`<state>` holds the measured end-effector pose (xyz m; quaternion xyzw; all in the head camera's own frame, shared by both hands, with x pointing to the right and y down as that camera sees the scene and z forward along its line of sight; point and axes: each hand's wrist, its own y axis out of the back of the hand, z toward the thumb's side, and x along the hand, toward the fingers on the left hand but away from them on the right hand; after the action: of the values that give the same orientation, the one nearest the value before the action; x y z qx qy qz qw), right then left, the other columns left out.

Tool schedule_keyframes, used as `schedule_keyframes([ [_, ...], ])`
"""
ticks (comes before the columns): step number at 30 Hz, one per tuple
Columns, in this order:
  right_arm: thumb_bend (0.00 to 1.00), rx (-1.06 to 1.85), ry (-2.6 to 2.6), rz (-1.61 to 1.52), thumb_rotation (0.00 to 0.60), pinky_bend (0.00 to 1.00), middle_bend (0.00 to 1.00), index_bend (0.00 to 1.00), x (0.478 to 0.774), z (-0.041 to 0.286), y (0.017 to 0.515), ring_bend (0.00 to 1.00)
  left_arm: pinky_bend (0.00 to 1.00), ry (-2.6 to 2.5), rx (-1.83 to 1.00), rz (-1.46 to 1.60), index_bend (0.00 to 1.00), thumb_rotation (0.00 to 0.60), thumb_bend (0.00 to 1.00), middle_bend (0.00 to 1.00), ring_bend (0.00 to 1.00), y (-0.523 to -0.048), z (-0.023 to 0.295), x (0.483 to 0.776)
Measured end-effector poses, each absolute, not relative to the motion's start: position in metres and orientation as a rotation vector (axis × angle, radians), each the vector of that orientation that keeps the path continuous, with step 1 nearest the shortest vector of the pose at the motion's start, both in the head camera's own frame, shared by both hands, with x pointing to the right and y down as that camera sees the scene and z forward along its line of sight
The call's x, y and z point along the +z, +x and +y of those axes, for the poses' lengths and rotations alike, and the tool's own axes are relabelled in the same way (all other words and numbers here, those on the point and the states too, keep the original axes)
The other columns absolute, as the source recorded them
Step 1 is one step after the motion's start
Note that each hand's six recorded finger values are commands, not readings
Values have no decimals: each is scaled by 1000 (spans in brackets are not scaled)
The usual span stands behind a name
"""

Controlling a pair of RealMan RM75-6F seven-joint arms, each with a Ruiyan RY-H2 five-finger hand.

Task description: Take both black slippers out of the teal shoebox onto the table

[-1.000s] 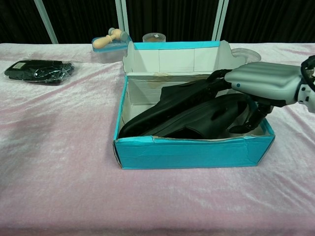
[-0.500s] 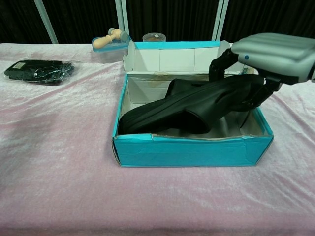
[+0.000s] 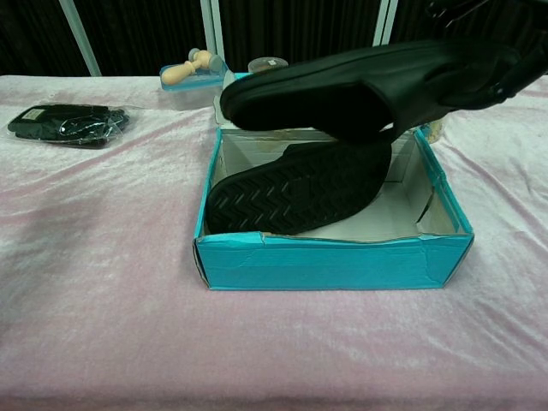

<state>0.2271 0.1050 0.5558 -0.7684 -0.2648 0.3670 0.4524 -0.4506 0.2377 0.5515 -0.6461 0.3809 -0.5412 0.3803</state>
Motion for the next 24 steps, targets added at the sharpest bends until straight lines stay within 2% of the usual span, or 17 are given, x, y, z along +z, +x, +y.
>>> schedule_keyframes([
  [8, 233, 1002, -1838, -803, 600, 239, 521, 590, 552, 86, 277, 295, 79, -1671, -1381, 936, 152, 600, 0, 195, 139, -441, 239, 557],
  [15, 234, 1230, -1773, -865, 600, 239, 507, 590, 583, 79, 346, 280, 79, -1673, -1393, 935, 151, 600, 0, 194, 139, -438, 242, 556],
  [24, 233, 1423, -1807, -990, 600, 239, 506, 591, 613, 95, 409, 277, 79, -1668, -1398, 954, 151, 600, 0, 194, 139, -439, 243, 554],
])
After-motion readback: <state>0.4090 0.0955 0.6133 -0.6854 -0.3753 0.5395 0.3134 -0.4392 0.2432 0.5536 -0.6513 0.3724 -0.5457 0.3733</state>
